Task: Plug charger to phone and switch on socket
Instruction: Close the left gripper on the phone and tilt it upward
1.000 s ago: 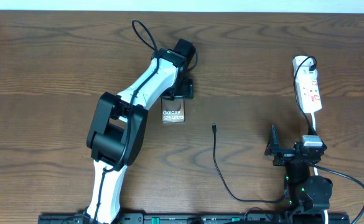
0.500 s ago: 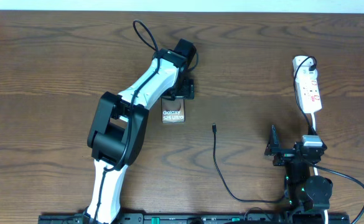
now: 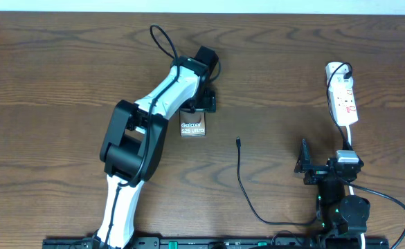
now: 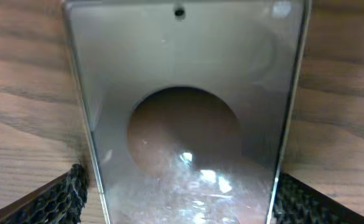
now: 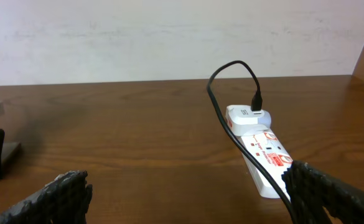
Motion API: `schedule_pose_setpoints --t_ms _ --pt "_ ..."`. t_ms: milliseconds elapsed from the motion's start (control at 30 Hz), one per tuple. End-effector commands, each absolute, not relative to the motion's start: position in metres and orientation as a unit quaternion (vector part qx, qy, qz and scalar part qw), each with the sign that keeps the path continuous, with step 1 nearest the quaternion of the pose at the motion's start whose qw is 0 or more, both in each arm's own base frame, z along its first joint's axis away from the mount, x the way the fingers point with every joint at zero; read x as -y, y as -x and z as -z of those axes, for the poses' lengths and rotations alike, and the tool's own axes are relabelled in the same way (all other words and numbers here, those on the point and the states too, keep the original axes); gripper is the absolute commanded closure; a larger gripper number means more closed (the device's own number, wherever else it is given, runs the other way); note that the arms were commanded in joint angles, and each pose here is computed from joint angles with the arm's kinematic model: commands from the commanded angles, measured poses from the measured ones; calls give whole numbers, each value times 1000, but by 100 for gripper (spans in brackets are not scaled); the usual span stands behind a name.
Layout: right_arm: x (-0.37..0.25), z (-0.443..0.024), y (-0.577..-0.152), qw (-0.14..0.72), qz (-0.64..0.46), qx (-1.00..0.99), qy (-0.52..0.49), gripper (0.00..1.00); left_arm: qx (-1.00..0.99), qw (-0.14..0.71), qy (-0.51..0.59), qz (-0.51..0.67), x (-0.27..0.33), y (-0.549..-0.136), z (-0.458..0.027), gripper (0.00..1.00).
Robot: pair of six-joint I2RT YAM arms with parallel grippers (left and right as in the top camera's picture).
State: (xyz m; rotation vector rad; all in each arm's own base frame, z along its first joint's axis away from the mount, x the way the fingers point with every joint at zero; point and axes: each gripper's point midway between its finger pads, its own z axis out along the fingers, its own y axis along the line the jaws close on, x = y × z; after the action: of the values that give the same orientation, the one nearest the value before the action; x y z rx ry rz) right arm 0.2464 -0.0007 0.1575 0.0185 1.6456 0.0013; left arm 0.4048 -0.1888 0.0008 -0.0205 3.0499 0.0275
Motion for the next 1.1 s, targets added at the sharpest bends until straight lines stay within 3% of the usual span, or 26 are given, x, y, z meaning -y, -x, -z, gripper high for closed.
schedule_pose_setpoints --t_ms 0,1067 --pt "2 -157 -246 680 5 -733 -6 1 -999 10 2 -41 176 -390 28 8" --pt "2 -157 -246 680 5 -733 -6 1 -999 -10 1 -51 171 -380 34 9"
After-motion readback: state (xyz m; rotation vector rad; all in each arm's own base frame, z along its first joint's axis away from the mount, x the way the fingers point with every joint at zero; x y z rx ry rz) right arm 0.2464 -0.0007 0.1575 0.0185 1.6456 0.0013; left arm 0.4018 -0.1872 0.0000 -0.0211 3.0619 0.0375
